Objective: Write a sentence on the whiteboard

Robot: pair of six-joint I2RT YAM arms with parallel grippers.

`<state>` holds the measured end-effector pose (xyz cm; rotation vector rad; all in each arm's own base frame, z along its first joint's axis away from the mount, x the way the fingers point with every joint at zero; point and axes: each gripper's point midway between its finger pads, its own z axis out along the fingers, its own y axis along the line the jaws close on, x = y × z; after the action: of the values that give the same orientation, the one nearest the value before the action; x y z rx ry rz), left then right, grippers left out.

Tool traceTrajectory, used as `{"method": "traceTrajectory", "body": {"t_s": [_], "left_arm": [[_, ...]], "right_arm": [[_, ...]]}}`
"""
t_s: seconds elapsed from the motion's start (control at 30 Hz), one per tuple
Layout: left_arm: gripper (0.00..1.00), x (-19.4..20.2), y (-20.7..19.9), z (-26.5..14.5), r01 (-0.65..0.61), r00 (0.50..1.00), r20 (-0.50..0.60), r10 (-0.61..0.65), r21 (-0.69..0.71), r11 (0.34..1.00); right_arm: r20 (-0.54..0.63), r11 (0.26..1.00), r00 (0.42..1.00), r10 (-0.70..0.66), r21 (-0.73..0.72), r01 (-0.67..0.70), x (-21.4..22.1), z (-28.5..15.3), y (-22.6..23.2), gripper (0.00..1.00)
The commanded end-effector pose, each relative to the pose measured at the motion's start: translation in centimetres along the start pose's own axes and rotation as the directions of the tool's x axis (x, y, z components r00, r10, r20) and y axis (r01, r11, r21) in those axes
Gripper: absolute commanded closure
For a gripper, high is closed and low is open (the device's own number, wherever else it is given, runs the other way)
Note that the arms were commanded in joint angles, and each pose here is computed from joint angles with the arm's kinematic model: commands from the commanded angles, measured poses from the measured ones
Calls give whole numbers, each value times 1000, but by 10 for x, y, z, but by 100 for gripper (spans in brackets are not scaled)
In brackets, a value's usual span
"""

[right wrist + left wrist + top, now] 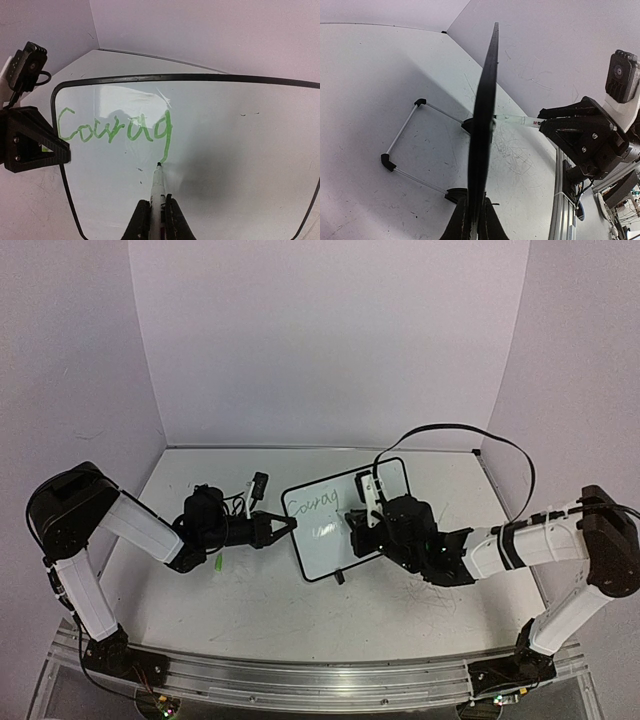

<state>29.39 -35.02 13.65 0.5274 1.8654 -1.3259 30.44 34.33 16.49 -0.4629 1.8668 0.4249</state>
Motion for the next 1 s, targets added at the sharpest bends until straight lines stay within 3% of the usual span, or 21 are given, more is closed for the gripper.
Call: {"method": "traceTrajectory", "body": {"t_s": [0.0, 0.3, 0.97], "left_arm": [[100, -4, -4, -5, 6, 1000, -2, -6, -2, 1000], [100, -3, -3, -5, 7, 1000, -3, -7, -4, 1000], [100, -4, -4, -5, 0, 1000, -1, 0, -1, 1000]], "right_arm": [[33, 1000, 999, 19, -12, -19, -20, 4, 8, 100], [100, 997, 992, 74, -30, -71, -50, -17, -10, 100], [104, 999, 993, 50, -10, -49, -51, 3, -8, 100]]}}
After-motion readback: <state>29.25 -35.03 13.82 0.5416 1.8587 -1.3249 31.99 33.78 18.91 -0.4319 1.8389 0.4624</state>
